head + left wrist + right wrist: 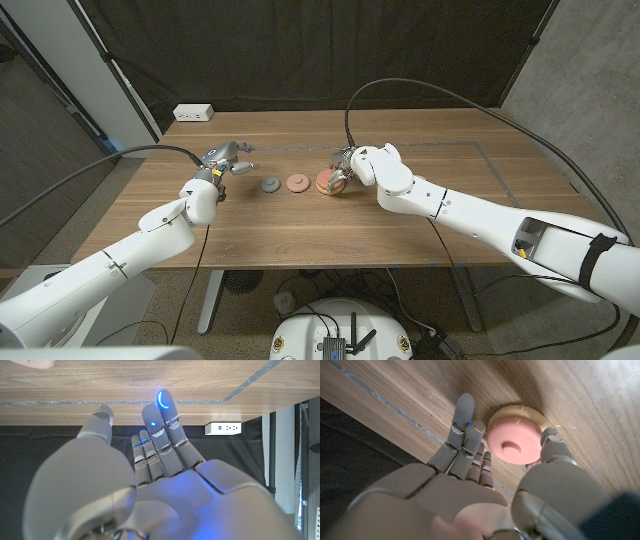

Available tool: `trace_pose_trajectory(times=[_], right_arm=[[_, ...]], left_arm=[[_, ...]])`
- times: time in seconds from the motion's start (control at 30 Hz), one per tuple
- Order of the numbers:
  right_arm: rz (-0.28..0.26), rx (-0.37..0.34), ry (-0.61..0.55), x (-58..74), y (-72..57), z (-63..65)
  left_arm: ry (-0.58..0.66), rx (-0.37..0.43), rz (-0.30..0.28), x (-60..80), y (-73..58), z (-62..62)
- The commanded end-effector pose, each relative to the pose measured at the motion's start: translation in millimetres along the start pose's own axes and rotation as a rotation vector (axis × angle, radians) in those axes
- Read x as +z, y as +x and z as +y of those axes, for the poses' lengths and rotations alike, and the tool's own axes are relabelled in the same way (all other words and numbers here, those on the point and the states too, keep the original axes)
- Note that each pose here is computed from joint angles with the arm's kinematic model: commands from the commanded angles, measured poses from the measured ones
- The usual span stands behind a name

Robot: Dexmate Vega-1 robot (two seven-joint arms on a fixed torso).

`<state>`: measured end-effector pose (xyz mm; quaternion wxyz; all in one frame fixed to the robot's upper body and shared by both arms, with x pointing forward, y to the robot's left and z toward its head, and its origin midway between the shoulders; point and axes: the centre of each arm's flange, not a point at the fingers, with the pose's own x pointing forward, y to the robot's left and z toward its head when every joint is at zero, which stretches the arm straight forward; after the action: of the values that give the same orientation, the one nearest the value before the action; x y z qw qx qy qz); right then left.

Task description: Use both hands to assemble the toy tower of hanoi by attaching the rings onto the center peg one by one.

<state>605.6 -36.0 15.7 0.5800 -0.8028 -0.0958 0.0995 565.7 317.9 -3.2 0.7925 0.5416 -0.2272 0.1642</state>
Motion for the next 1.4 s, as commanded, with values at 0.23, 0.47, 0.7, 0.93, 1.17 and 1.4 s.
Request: trace_pose_trajectory(times=[0.23, 0.47, 0.7, 0.93, 1.17, 1.4], right_arm=[[0.014, -0.043, 0.059, -15.1, -19.2, -1.1], [0.022, -0.085, 0.096, -24.8, -26.7, 0.3], [0.029, -0.141, 0.133, -33.2, -34.6, -0.1], [0.036, -0.171, 0.162, -39.9, -39.7, 2.4], [0.053, -0.201, 0.181, -46.9, -44.8, 5.7], [0.061, -0.232, 0.193, -56.8, -50.1, 10.3]], left_arm=[[-0.008, 0.009, 0.000, 2.7, -3.8, 0.3], [-0.008, 0.011, -0.003, 6.4, -4.6, -0.3], [-0.005, 0.013, -0.004, 9.8, -5.6, 1.7], [-0.015, 0.023, 0.007, 10.9, -12.5, 2.8], [-0.016, 0.018, 0.012, 10.3, -13.9, 3.6], [-0.012, 0.026, 0.009, 13.2, -13.7, 5.2]])
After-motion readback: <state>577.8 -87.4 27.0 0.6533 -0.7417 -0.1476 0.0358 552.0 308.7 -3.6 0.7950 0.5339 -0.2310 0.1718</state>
